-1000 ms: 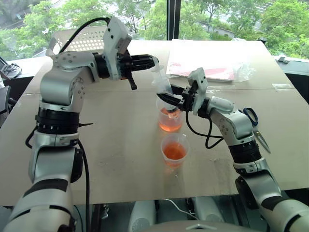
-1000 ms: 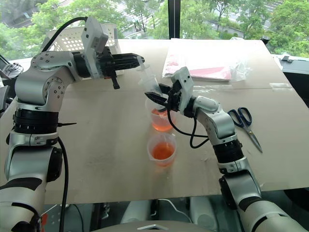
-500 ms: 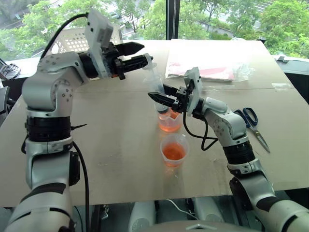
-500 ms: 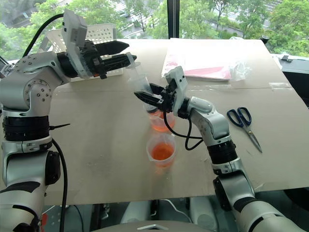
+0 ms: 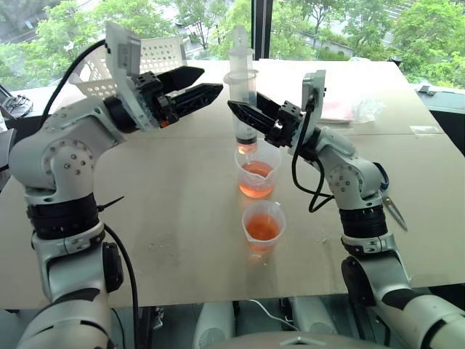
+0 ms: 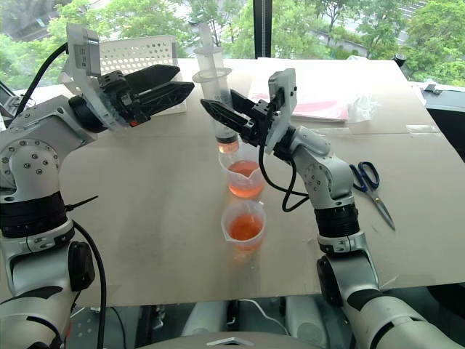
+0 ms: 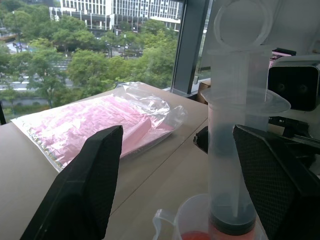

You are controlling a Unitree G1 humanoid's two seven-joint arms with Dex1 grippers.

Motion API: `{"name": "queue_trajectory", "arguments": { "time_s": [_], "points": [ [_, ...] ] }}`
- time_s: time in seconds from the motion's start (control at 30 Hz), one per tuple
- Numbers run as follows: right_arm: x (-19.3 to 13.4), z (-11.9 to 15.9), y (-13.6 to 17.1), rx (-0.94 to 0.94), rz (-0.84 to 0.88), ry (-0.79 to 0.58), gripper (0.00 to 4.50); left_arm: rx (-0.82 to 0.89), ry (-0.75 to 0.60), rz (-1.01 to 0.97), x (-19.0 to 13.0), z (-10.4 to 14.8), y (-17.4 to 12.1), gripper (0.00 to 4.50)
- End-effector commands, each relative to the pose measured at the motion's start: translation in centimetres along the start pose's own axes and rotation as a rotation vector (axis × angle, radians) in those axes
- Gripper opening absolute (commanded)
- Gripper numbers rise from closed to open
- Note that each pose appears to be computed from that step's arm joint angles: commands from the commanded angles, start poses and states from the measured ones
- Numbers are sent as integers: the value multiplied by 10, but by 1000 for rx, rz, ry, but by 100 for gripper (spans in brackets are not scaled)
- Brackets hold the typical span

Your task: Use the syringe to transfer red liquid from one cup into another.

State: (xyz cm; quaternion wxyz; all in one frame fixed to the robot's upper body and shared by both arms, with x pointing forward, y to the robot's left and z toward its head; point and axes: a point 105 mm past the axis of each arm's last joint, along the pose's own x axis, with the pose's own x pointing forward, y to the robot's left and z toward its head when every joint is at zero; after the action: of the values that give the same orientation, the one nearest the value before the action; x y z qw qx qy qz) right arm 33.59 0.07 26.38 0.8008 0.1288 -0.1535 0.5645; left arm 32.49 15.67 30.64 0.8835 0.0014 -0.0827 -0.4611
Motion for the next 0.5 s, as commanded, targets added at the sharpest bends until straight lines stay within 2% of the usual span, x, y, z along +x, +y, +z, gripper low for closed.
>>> {"name": "queue_trajectory", "arguments": {
  "time_s": [0.03,0.27,0.37,0.5],
  "points": [
    [2,22,-1,-69,4,-69,144,34,-78,21,-6,19,-3,354],
    [-5,18,-13,-139,-52,-46,144,-21,-169,68,-6,19,-4,354],
    [-8,38,-9,-89,-39,-147,144,-51,-168,44,-5,16,-10,354],
    [-20,67,17,-22,98,-266,144,-86,-164,17,-6,11,-16,354]
  ]
}}
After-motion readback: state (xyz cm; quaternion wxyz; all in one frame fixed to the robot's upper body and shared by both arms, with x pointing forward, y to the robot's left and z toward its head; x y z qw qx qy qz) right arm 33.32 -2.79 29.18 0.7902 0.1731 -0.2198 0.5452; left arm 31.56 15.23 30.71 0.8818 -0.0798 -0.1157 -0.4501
